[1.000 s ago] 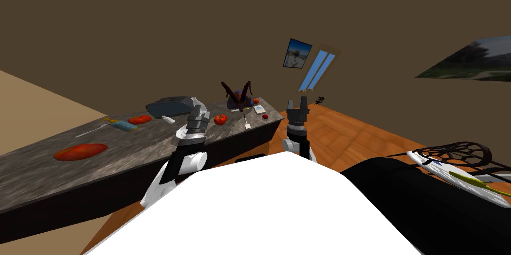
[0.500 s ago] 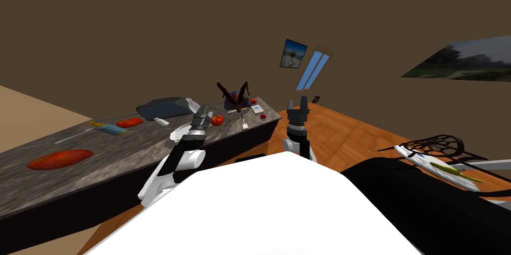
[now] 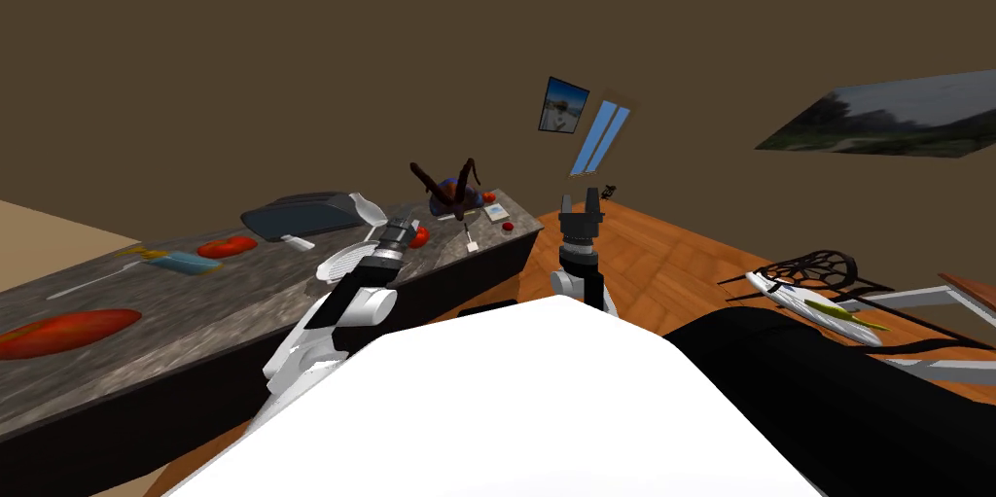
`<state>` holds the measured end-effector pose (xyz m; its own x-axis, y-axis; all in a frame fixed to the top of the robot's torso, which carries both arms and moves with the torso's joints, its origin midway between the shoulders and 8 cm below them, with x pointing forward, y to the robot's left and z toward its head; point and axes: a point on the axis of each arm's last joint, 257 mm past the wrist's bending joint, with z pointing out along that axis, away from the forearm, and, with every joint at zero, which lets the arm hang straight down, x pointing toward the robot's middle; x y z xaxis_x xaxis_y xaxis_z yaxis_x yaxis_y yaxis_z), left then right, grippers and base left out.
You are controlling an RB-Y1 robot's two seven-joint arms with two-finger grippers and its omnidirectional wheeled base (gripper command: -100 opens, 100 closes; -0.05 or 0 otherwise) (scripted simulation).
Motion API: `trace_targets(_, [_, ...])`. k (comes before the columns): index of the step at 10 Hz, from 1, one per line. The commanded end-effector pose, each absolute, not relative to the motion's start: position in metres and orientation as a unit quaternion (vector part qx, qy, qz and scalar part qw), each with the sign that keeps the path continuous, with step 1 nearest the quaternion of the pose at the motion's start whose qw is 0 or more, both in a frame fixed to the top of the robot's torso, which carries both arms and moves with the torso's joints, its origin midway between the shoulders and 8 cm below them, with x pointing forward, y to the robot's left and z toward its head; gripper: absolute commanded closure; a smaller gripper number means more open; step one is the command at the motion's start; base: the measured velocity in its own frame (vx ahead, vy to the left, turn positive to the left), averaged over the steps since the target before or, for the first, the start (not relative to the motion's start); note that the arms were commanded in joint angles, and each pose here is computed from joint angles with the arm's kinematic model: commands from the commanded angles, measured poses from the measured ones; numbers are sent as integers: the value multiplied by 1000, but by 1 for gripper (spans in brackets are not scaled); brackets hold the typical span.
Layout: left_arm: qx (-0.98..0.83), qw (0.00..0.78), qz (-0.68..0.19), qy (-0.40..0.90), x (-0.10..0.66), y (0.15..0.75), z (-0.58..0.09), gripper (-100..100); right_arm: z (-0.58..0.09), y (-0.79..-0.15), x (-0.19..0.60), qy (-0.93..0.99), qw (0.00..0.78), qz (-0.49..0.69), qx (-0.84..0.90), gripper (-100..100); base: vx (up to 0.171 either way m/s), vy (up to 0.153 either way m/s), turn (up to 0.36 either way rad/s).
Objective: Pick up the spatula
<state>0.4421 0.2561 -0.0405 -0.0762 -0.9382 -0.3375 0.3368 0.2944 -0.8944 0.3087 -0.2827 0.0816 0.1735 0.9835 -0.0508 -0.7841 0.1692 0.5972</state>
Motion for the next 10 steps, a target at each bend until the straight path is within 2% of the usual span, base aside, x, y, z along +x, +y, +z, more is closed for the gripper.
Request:
trace_targets(1, [-285, 605, -509, 542, 449, 253, -46, -100, 82, -283, 309, 221, 732, 604, 226, 0, -8, -37, -97])
trace_targets(10, [-299, 557, -448, 632, 468, 258, -95, -100, 82, -283, 309, 221, 732, 604, 226, 0, 4, -30, -69])
